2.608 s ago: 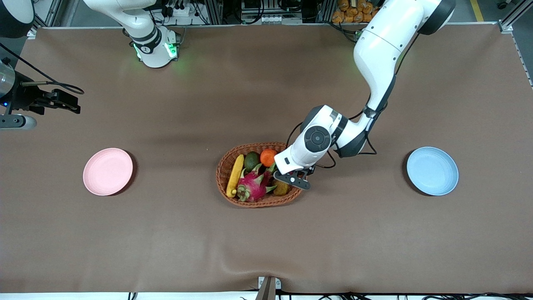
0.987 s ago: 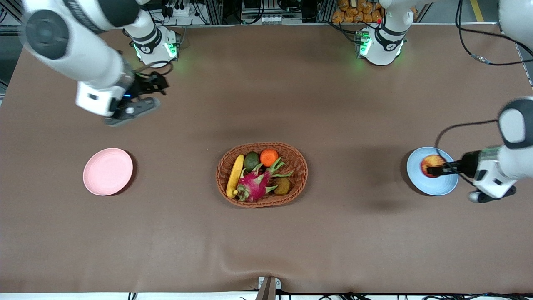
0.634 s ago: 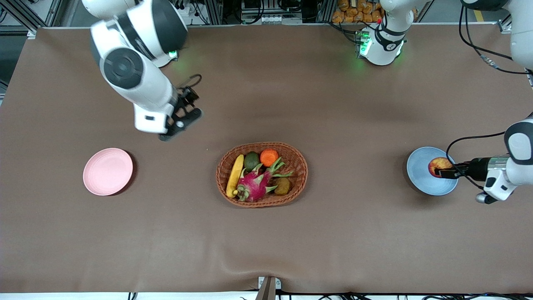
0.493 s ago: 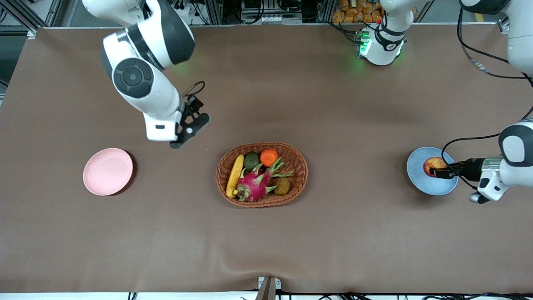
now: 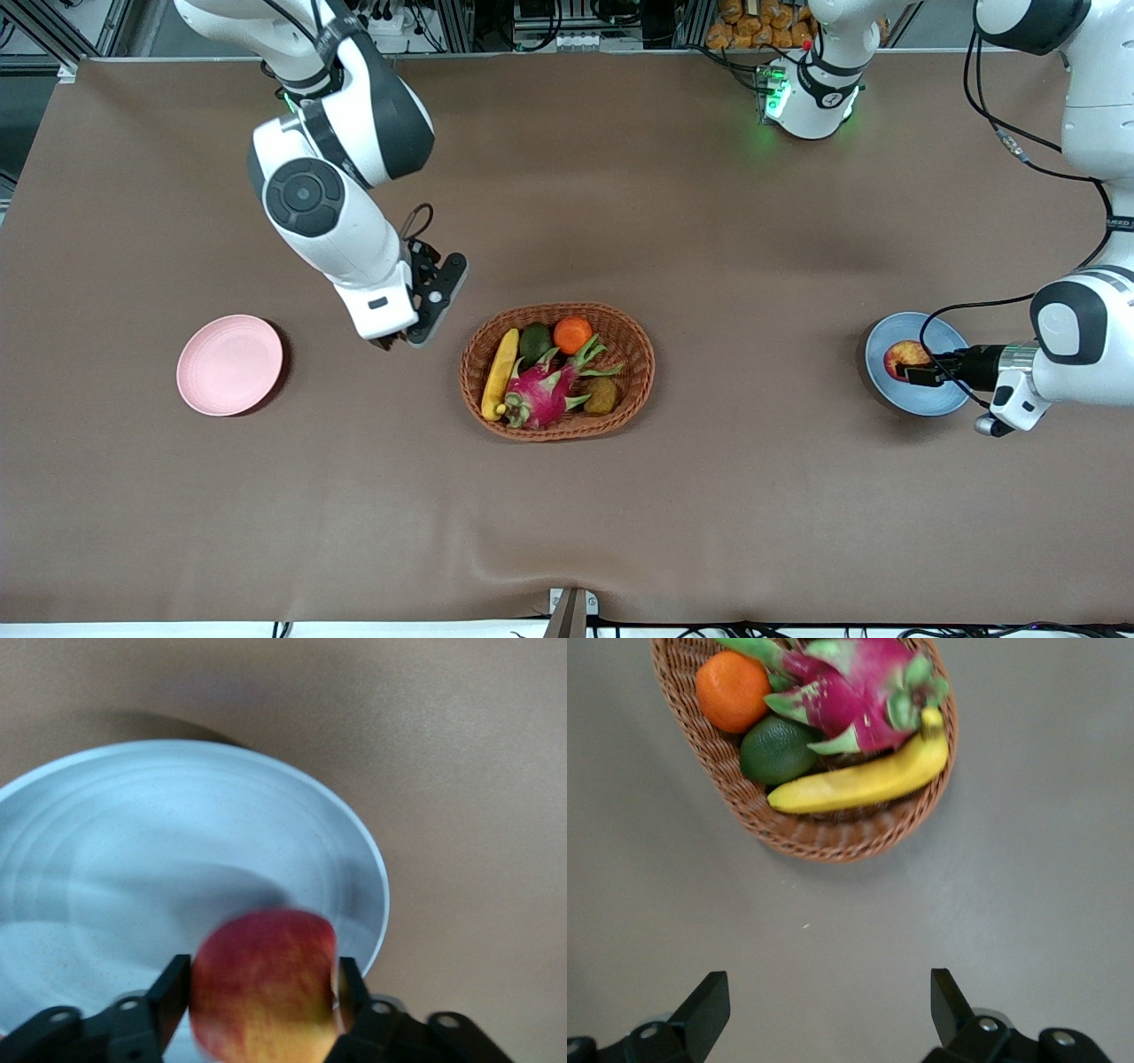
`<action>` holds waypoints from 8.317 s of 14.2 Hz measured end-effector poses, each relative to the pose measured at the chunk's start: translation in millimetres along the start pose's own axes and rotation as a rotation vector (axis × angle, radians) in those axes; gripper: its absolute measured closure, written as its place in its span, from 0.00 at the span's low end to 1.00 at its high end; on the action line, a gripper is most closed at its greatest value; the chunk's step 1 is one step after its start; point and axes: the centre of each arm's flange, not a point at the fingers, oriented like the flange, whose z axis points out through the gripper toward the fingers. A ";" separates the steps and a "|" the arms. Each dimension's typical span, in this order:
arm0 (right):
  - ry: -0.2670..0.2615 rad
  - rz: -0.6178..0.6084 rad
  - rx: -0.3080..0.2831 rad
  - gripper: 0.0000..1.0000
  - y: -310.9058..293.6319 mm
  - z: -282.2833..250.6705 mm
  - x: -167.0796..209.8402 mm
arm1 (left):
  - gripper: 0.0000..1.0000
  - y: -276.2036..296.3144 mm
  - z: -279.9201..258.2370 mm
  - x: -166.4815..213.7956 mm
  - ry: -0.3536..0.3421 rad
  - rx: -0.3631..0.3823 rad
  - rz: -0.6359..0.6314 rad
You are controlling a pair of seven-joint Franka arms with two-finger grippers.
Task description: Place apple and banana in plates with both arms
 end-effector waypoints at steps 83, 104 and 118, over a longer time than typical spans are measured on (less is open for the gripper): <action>-0.110 0.137 -0.053 0.71 214.1 26.9 -187.6 | 0.00 205.4 -322.1 -272.6 0.386 0.271 0.010; -0.032 0.462 0.036 0.00 243.9 9.2 -366.0 | 0.00 202.1 -321.4 -272.9 0.369 0.282 0.041; 0.019 1.129 0.021 0.00 66.6 -205.3 -329.1 | 0.00 201.2 -321.9 -282.0 0.312 0.295 0.197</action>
